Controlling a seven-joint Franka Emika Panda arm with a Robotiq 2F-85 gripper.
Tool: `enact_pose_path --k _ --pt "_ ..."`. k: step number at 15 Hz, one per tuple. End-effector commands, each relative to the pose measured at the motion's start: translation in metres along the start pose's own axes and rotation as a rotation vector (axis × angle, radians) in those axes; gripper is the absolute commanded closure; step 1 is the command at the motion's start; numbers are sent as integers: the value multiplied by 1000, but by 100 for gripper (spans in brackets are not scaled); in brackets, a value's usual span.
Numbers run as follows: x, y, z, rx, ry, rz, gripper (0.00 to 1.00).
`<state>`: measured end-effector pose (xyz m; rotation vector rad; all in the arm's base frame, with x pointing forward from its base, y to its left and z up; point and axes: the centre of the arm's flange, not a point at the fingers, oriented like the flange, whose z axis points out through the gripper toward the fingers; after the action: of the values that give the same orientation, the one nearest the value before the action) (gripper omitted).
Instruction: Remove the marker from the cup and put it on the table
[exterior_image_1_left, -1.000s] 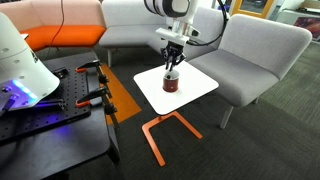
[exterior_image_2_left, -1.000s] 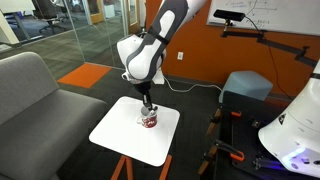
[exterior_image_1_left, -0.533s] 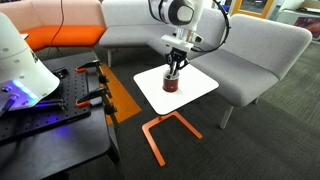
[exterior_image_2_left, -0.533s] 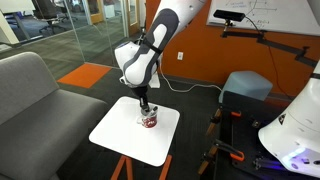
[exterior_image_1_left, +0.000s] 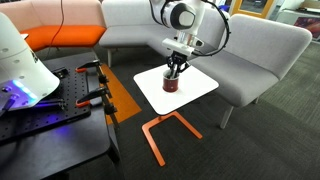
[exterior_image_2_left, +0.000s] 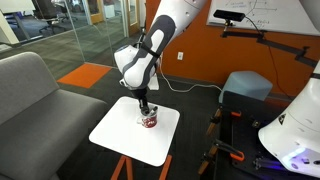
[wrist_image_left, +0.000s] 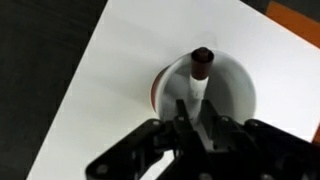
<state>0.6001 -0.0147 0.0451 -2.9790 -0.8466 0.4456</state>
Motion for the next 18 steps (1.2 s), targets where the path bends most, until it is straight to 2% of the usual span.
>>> enact_pose_path --k 1,3,5,7,8,9,10,11,12,13,14,18 --pt "-1 1 -4 45 -42 -17 61" --pt "-4 -1 -4 73 -68 -14 57" --pt "-7 -2 -3 86 -98 -12 58" --pt "-9 -1 -1 90 -122 -13 66" --pt "-10 -1 0 86 -130 -16 65" --pt "-10 0 1 81 -133 -15 69" --pt "-10 0 1 74 -130 -22 90" --pt "-9 -1 1 71 -125 -29 92" --pt "-9 -2 -1 66 -127 -32 99" --pt "-10 -3 -4 60 -141 -37 100" --pt "-10 -5 -10 47 -157 -34 95" --pt "-19 -22 -52 -6 -243 -68 95"
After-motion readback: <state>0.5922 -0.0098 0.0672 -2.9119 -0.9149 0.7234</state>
